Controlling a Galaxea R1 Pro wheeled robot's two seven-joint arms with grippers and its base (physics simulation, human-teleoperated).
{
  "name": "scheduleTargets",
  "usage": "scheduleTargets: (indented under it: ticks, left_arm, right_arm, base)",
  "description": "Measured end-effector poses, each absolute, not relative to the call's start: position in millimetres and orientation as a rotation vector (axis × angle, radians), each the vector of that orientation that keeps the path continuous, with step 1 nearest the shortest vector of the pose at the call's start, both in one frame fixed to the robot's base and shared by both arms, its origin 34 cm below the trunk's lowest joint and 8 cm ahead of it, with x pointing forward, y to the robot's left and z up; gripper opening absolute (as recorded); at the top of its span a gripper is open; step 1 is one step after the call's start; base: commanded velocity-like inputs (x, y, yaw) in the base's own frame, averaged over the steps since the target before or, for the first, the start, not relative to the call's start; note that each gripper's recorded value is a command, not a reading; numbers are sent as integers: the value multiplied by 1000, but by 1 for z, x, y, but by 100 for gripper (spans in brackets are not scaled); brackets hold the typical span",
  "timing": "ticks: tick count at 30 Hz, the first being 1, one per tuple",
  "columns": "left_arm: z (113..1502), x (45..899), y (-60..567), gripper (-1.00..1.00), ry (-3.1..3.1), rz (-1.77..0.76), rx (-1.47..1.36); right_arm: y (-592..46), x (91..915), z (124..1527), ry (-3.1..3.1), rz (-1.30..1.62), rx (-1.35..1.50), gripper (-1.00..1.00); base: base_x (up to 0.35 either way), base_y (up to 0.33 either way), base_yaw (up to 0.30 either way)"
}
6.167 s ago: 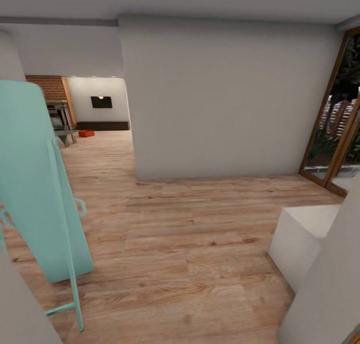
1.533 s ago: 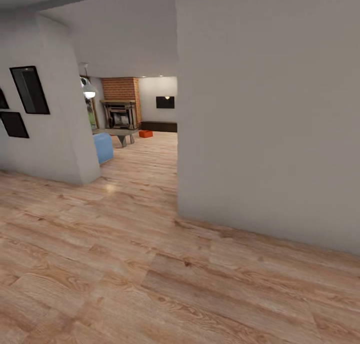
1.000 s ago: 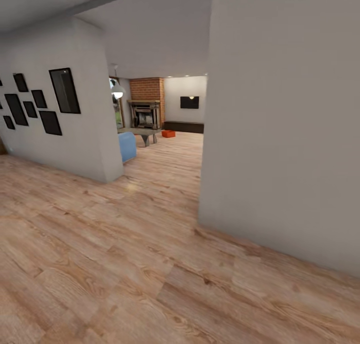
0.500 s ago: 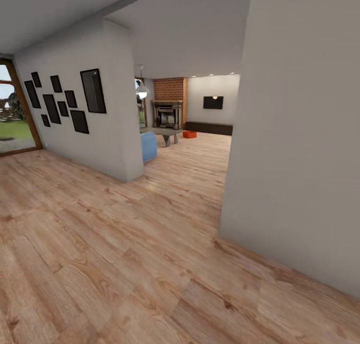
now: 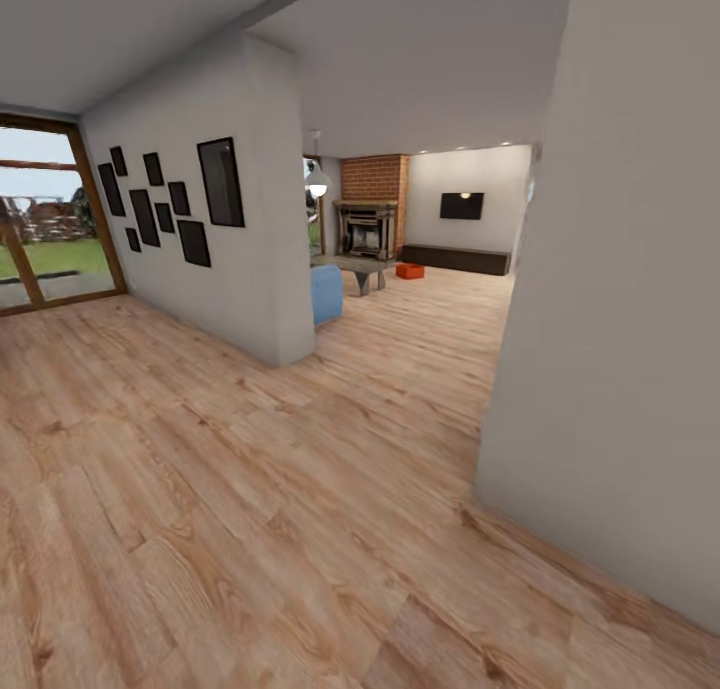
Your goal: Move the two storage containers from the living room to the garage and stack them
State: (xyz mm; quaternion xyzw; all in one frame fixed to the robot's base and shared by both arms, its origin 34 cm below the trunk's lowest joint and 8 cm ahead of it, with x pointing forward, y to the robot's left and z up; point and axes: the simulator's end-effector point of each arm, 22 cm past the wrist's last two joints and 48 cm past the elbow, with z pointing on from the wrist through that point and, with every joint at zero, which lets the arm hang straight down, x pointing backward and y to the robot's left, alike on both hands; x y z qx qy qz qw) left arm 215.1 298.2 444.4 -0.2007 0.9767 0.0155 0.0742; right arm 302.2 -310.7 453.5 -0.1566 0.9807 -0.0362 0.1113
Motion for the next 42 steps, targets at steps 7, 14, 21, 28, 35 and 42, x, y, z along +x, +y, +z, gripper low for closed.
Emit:
scheduleTargets:
  ticks: [7,14,21,28,35,42]
  left_arm:
    - [446,223,304,100,2920,53,-589]
    - [453,254,313,100,2859,50,-564]
    - [456,266,317,100,2837,49,-544]
    - [457,267,323,100,2836,58,-538]
    - [457,265,326,100,2844,59,-548]
    - [455,259,321,100,2856,54,-555]
  right_arm:
    - [-311,304,454,2869,-109,-459,100]
    - [-311,305,454,2868,-108,-459,100]
    - [-311,305,454,2868,-107,-456,100]
    - [-312,304,454,2872,-110,-455,100]
    - [-312,304,454,2872,-110,-451,100]
    - [-311,304,454,2871,-108,-449,100]
  base:
    - [326,0,7]
    - [326,0,0]
    - [326,0,0]
    - [326,0,0]
    - [326,0,-59]
    - [314,107,-271]
